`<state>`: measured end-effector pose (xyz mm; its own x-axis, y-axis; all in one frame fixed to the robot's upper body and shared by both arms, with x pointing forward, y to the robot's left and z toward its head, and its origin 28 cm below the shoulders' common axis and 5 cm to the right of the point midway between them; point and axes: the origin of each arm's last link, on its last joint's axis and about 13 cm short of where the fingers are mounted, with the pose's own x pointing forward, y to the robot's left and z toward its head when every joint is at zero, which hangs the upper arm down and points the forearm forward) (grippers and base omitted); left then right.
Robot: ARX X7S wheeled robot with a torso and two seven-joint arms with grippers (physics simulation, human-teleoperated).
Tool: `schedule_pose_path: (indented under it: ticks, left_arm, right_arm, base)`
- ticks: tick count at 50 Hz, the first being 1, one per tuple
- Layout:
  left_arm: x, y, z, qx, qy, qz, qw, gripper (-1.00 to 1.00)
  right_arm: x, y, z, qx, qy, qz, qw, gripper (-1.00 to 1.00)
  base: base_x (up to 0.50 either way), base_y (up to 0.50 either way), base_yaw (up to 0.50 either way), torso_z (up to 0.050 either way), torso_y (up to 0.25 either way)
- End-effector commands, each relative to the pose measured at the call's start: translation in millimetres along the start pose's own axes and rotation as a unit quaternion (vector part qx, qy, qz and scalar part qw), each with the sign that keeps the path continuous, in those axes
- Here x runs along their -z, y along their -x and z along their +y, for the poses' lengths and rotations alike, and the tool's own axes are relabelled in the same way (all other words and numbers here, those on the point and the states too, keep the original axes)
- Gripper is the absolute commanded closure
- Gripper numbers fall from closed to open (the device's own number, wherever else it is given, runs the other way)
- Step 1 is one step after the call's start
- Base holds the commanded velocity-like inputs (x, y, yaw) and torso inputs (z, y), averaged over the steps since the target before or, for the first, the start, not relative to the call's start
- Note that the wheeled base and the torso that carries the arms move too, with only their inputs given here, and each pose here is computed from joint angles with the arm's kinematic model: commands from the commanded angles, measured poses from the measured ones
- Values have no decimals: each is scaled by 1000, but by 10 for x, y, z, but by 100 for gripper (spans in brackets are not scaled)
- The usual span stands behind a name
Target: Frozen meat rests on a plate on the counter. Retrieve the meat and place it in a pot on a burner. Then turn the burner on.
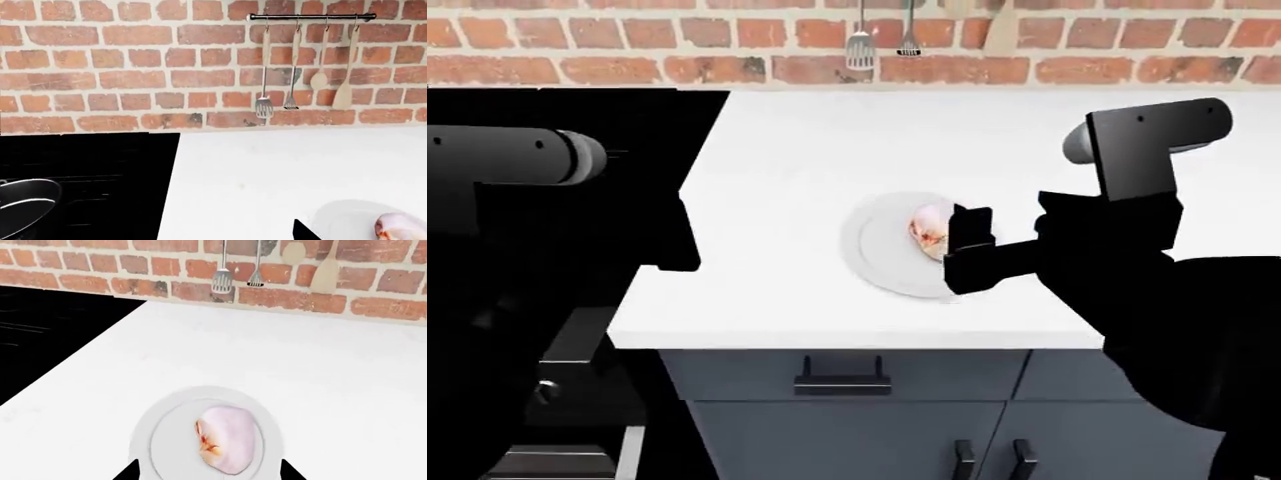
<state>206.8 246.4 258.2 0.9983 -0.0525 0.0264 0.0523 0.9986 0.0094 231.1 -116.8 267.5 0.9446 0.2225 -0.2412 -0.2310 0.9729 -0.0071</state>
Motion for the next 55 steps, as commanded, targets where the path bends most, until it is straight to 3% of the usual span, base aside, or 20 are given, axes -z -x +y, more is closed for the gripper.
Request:
schedule_pose_path:
  ticks: [1, 14, 24, 34, 55]
  left_arm:
    - [-94, 79, 12, 5, -17, -17, 1000, -100]
    - [-75, 74, 13, 10, -16, -19, 1000, -100]
    - [-17, 40, 21, 17, -16, -22, 999, -100]
    - [71, -27, 20, 17, -18, -26, 999, -100]
    - [194, -104, 14, 18, -19, -23, 999, -100]
  right_arm:
    - [-92, 76, 13, -11, 20, -5, 1000, -100]
    - [-116, 52, 35, -11, 27, -11, 1000, -100]
    - [-114, -63, 44, -17, 34, 39, 999, -100]
    - [-137, -151, 58, -41, 28, 140, 989, -100]
    - [-147, -303, 22, -35, 52, 170, 983, -100]
  base:
    - [500, -74, 0, 0, 0]
    - [480, -66, 0, 0, 1]
    - [0, 0, 0, 0, 0]
    - [0, 0, 0, 0, 0]
    - [0, 0, 0, 0, 0]
